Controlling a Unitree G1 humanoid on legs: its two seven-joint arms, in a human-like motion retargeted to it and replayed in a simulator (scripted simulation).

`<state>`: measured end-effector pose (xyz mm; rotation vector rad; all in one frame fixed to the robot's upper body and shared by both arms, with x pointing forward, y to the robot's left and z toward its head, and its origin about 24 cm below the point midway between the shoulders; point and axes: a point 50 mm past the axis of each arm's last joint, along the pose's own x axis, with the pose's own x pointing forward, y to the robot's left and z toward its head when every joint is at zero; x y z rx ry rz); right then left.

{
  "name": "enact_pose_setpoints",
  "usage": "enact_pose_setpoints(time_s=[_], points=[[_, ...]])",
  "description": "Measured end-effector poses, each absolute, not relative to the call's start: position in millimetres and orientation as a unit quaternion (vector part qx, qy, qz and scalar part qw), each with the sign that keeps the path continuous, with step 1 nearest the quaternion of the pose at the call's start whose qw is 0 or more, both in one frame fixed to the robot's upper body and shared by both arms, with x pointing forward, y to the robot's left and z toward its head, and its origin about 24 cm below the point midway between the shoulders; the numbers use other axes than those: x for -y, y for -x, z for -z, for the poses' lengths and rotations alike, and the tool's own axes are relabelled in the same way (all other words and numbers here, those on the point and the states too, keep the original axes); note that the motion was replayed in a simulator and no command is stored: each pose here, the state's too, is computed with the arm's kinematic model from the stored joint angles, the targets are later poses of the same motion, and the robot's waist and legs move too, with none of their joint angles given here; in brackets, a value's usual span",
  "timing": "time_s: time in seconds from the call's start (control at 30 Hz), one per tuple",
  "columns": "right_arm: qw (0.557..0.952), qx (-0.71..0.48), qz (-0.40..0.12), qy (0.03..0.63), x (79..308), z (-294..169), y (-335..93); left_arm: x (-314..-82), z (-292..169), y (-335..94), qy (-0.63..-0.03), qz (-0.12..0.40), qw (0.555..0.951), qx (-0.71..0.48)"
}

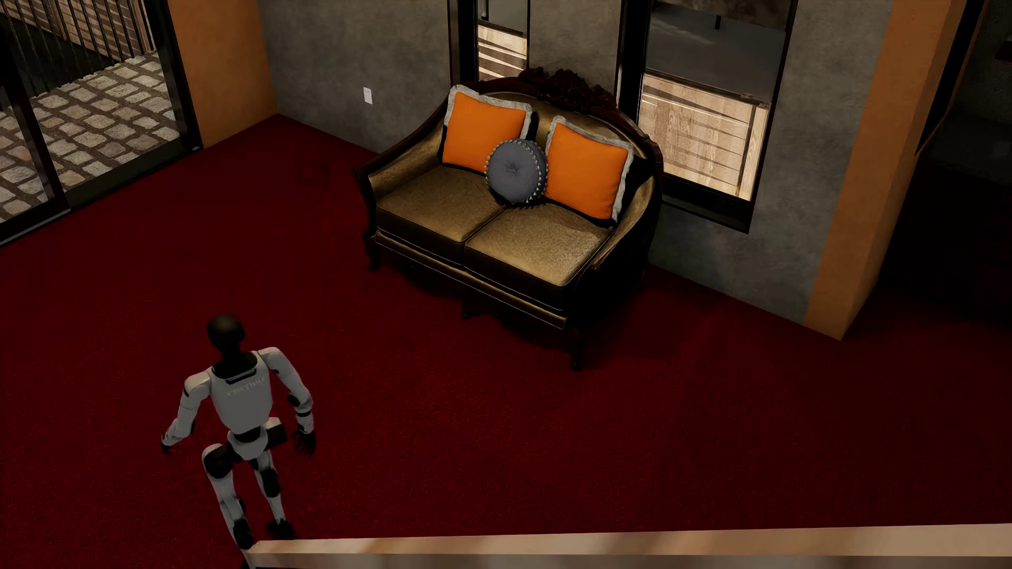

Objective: Move towards the sofa

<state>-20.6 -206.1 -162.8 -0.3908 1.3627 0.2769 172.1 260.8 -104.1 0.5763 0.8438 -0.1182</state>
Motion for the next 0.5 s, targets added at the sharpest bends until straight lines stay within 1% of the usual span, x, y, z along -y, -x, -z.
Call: enact_pose_setpoints(time_s=[0.07, 0.1, 0.2, 0.27, 0.3, 0.33, 0.37, 0.4, 0.43, 0.5], points=[[0.758, -0.62, -0.105, 0.173, 213.1, 160.0, 19.8, -263.0, 81.9, -201.1, -0.258, 0.025, 0.901, -0.347], [0.756, -0.624, -0.099, 0.171, 214.5, 159.8, 22.3, -260.2, 72.0, -213.5, -0.253, 0.02, 0.912, -0.321], [0.734, -0.654, -0.096, 0.159, 209.4, 163.5, 41.2, -240.8, 50.6, -239.5, -0.248, 0.039, 0.933, -0.258], [0.709, -0.679, -0.111, 0.156, 201.4, 166.0, 58.3, -227.1, 52.7, -235.0, -0.24, 0.058, 0.936, -0.251], [0.696, -0.69, -0.121, 0.16, 200.0, 166.3, 66.1, -221.1, 63.3, -221.6, -0.229, 0.066, 0.933, -0.269], [0.684, -0.696, -0.134, 0.171, 201.7, 166.3, 70.6, -216.9, 80.8, -200.0, -0.216, 0.071, 0.925, -0.305], [0.681, -0.695, -0.141, 0.183, 206.2, 166.2, 68.4, -213.5, 101.1, -172.7, -0.205, 0.078, 0.909, -0.354], [0.689, -0.686, -0.137, 0.19, 211.6, 166.3, 59.2, -208.3, 120.1, -144.2, -0.204, 0.096, 0.887, -0.404], [0.705, -0.671, -0.125, 0.192, 216.5, 166.1, 45.4, -201.5, 136.3, -116.7, -0.214, 0.129, 0.858, -0.45], [0.752, -0.627, -0.087, 0.186, 225.7, 163.2, 7.3, -192.4, 158.0, -66.6, -0.247, 0.2, 0.792, -0.521]])
